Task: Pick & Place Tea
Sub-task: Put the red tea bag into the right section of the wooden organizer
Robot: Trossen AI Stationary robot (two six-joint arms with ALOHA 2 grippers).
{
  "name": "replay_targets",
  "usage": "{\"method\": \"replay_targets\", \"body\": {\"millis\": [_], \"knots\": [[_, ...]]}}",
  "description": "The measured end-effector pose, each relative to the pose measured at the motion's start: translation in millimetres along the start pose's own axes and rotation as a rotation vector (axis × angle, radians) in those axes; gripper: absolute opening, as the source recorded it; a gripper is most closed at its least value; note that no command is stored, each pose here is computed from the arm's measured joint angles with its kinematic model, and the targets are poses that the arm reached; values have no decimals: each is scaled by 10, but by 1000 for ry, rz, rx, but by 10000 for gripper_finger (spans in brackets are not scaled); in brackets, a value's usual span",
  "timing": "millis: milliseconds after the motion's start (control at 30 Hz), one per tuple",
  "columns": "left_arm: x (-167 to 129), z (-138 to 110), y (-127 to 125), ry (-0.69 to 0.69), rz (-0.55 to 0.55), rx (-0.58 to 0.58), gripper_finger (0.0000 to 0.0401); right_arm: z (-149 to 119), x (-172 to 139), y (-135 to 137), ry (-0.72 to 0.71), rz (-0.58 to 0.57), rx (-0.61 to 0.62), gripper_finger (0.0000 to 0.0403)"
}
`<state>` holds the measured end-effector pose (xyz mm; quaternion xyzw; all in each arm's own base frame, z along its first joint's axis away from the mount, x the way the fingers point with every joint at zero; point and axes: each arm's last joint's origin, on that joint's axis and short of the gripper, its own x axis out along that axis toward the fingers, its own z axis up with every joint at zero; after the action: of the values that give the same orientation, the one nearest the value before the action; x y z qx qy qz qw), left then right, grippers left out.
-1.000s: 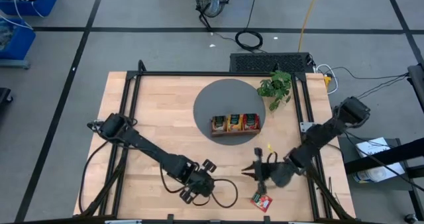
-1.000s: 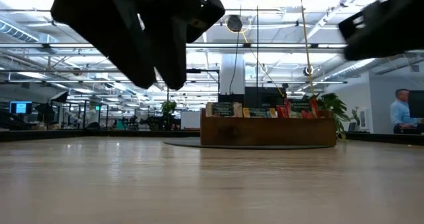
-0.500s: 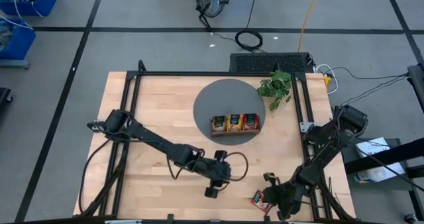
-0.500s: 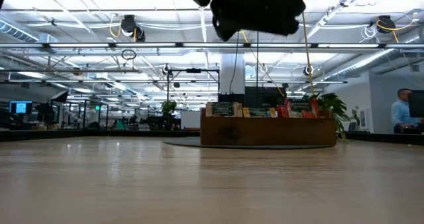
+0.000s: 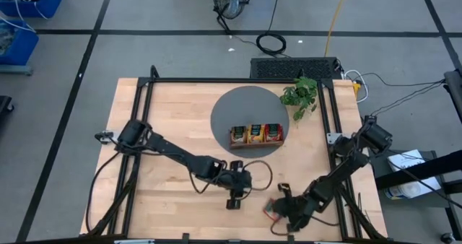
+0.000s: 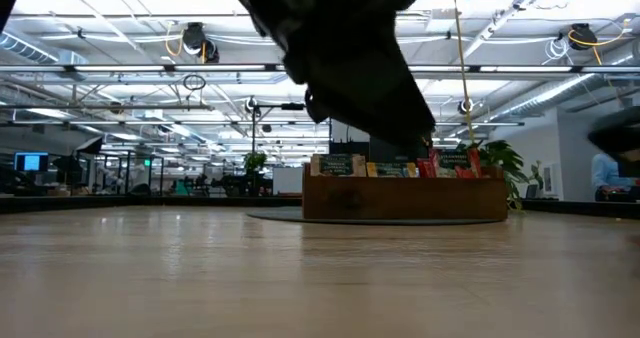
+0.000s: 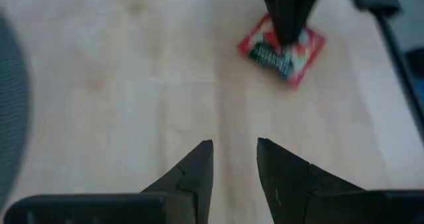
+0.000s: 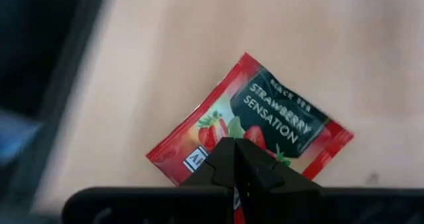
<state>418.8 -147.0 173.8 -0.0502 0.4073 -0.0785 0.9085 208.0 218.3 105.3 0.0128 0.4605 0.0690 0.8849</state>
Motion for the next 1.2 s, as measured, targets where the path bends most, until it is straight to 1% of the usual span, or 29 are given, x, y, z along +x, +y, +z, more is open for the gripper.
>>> {"method": "replay_targets", "body": {"millis": [100, 200, 300, 400, 567, 733, 767, 833, 1000, 1100, 1200], "knots": [[21, -18, 79, 27, 25, -48, 120, 38, 41, -125, -15, -57, 10, 0], [30, -17, 80, 16, 42, -39, 120, 17, 87, -233, -11, -76, 28, 0], [21, 7, 93, -22, 102, -57, 120, -28, 146, -294, -60, -68, 40, 0], [25, 26, 111, -40, 115, -59, 120, -28, 171, -295, -133, -77, 14, 0], [104, 7, 91, -34, 26, -50, 120, 56, 166, -252, -232, -61, -51, 0], [186, 28, 69, -80, -50, -27, 120, 132, 109, -204, -285, -57, -121, 0], [196, 37, 65, -89, -59, -27, 120, 161, 91, -194, -301, -62, -125, 0], [210, 1, 79, -60, -51, -31, 120, 219, 59, -167, -323, -53, -127, 0], [251, -25, 124, -44, -39, -68, 120, 209, 33, -105, -287, 5, -108, 0], [252, -13, 126, -56, -40, -74, 120, 173, 15, -54, -258, 17, -61, 0], [252, -18, 122, -58, -20, -91, 120, 113, -9, 5, -215, 16, -44, 0]]}}
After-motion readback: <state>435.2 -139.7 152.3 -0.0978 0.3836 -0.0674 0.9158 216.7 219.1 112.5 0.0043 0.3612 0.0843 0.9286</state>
